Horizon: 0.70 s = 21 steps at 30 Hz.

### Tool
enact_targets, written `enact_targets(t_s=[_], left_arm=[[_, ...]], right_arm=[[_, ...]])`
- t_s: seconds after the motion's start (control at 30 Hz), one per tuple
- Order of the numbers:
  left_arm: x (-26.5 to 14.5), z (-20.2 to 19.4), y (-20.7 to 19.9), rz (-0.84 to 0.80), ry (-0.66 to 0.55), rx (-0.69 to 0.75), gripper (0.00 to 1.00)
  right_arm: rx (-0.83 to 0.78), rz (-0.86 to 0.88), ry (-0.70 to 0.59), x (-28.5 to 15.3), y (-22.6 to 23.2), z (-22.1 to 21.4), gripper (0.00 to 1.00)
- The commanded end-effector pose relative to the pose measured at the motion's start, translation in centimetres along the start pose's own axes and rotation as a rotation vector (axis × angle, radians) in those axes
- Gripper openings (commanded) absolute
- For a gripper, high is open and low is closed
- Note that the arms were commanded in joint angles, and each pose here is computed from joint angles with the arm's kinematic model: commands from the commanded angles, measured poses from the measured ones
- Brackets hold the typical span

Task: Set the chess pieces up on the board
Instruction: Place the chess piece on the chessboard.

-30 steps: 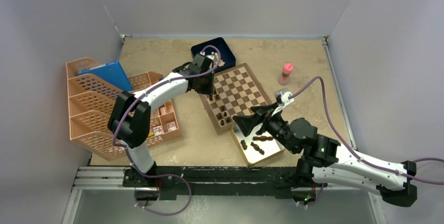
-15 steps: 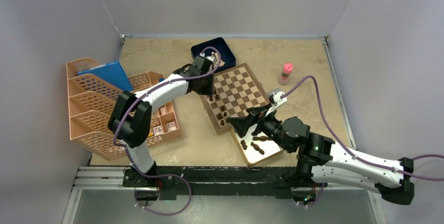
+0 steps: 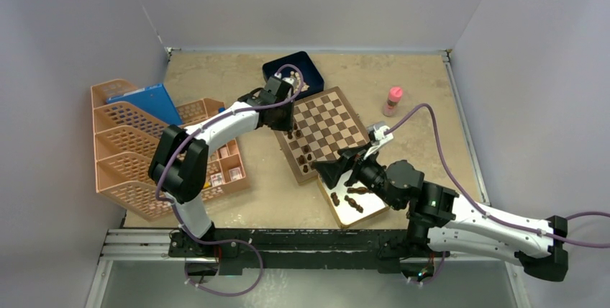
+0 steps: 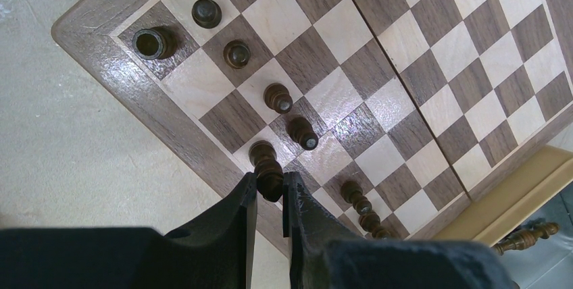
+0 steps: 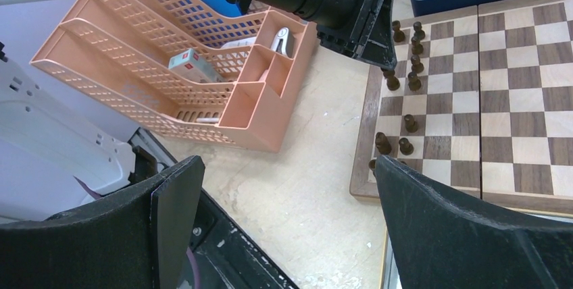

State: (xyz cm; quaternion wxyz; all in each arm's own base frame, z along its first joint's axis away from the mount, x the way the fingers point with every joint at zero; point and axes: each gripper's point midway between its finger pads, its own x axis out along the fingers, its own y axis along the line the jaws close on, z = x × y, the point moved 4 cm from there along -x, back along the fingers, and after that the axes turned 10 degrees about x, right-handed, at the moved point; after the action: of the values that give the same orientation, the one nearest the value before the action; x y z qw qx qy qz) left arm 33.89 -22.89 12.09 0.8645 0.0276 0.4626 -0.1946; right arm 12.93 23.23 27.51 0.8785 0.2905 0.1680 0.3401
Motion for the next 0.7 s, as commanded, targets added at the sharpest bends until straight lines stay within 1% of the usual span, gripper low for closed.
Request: enact_targets(t_s=[0.0, 0.3, 0.67], left_arm=[[-1.0, -0.3, -0.1, 0.007, 0.008, 0.007, 0.09], [-1.3, 0.3, -0.4, 0.005, 0.015, 0.019, 0.09], [-1.5, 0.2, -0.5, 0.009, 0.017, 0.028, 0.11]], right_arm=[[0.036, 0.029, -0.035, 0.1, 0.9, 0.9, 0.99], [0.056, -0.051, -0.013, 0.8, 0.1, 0.3, 0.99], [0.072, -0.077, 0.004, 0.9, -0.5, -0.6, 0.99]])
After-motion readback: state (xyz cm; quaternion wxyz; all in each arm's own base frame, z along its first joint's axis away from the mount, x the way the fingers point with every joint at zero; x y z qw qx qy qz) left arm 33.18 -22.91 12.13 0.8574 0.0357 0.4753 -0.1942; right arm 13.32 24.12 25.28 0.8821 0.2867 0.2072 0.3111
